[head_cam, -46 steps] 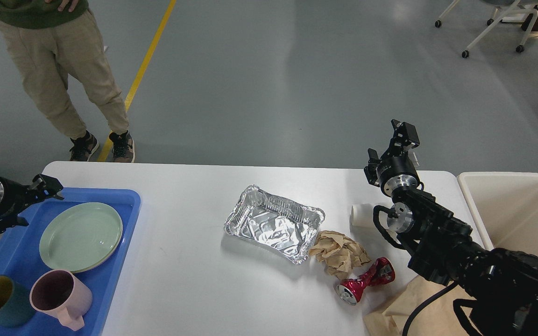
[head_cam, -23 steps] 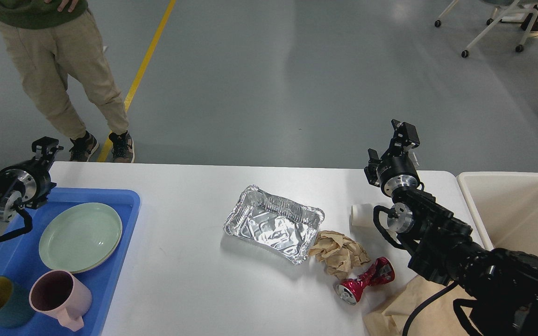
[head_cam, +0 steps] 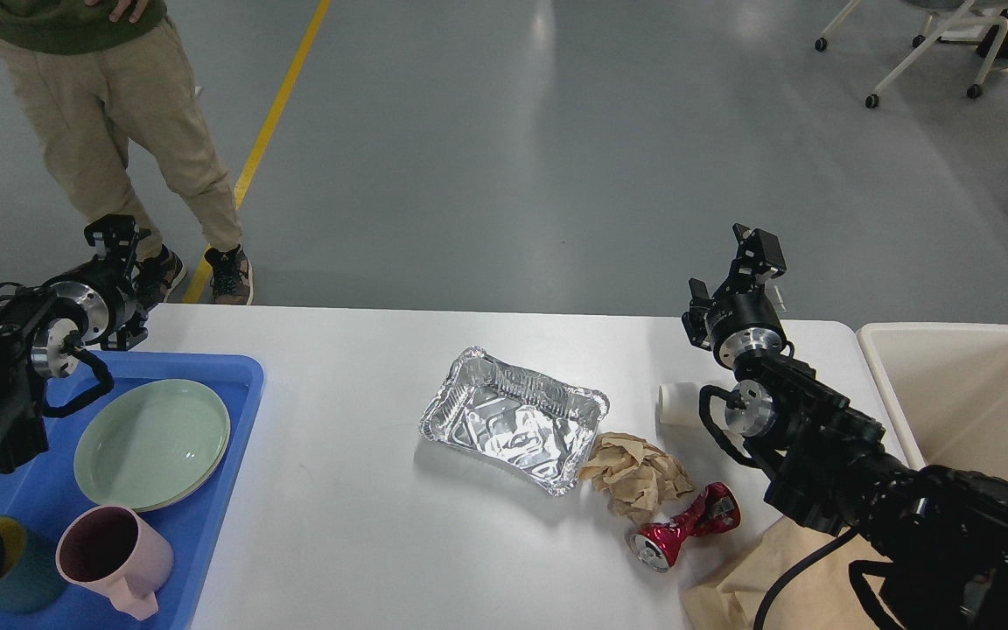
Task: Tidy desktop
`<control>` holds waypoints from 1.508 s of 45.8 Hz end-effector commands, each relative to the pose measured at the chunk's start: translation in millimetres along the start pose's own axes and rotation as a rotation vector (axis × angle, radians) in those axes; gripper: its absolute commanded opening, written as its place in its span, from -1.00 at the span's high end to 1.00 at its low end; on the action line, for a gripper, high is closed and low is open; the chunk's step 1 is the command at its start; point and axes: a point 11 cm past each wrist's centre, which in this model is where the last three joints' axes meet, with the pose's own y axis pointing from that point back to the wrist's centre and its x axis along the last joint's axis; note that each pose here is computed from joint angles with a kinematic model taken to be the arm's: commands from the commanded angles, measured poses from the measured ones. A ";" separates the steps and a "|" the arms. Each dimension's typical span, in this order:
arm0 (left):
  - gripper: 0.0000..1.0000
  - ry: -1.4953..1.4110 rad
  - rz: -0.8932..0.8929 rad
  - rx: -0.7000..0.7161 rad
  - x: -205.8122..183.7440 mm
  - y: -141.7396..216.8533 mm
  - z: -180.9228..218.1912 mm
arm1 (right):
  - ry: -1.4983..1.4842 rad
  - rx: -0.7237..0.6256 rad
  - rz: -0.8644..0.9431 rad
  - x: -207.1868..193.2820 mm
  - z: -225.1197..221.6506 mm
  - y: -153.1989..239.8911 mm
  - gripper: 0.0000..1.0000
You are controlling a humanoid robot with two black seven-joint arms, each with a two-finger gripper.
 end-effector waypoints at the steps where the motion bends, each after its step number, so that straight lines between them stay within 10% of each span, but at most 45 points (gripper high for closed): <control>1: -0.92 0.228 -0.011 -0.057 -1.3 0.0 6.7 | 0.000 0.000 0.000 0.1 -0.1 0.0 -1.00; 36: -0.92 0.432 -0.073 -0.428 -34.5 4.3 85.7 | 0.000 0.000 0.000 0.1 -0.1 0.0 -1.00; 69: -0.92 0.412 -0.013 -0.423 -31.9 1.0 3.3 | 0.000 0.000 0.000 0.1 -0.1 0.0 -1.00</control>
